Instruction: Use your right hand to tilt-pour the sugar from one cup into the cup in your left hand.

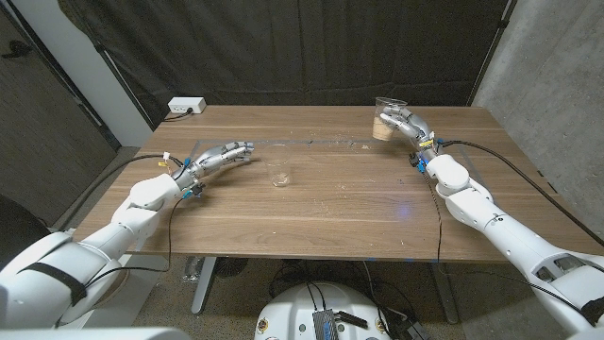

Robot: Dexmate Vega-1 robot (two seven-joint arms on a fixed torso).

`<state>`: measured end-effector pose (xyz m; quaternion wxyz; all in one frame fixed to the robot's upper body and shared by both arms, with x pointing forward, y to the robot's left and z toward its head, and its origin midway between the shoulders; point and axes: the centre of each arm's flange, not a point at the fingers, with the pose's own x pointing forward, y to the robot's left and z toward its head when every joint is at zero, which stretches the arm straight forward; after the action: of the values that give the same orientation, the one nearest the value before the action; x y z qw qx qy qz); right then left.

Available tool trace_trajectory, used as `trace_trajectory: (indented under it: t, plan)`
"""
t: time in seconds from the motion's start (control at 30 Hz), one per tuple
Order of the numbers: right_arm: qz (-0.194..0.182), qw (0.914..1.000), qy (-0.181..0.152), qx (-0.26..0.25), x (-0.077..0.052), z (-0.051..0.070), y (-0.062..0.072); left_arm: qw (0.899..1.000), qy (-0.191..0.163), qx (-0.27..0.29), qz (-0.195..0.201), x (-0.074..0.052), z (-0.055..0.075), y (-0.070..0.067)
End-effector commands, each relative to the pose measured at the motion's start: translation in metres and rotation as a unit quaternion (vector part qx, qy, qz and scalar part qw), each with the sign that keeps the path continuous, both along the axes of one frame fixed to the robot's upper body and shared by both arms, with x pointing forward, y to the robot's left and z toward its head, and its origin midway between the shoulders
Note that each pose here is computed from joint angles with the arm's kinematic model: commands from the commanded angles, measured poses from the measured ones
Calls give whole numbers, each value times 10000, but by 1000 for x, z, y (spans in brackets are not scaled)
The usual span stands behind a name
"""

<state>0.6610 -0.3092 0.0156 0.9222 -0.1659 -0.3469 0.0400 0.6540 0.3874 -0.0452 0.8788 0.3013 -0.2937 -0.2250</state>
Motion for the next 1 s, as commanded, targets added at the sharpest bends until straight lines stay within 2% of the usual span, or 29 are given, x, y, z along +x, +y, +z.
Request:
trace_trajectory:
  t: [0.03, 0.53, 1.0]
  plan:
    - [-28, 9999, 45, -146, 2, 5, -7, 9977, -226, 618, 152, -3, 6, -7]
    - [51, 9991, 11, -412, 8, 5, -15, 9899, -796, 1089, 447, -10, -14, -23]
    - [-42, 9979, -112, -638, -4, 9, -21, 9739, -1558, 1545, 577, -16, -32, -39]
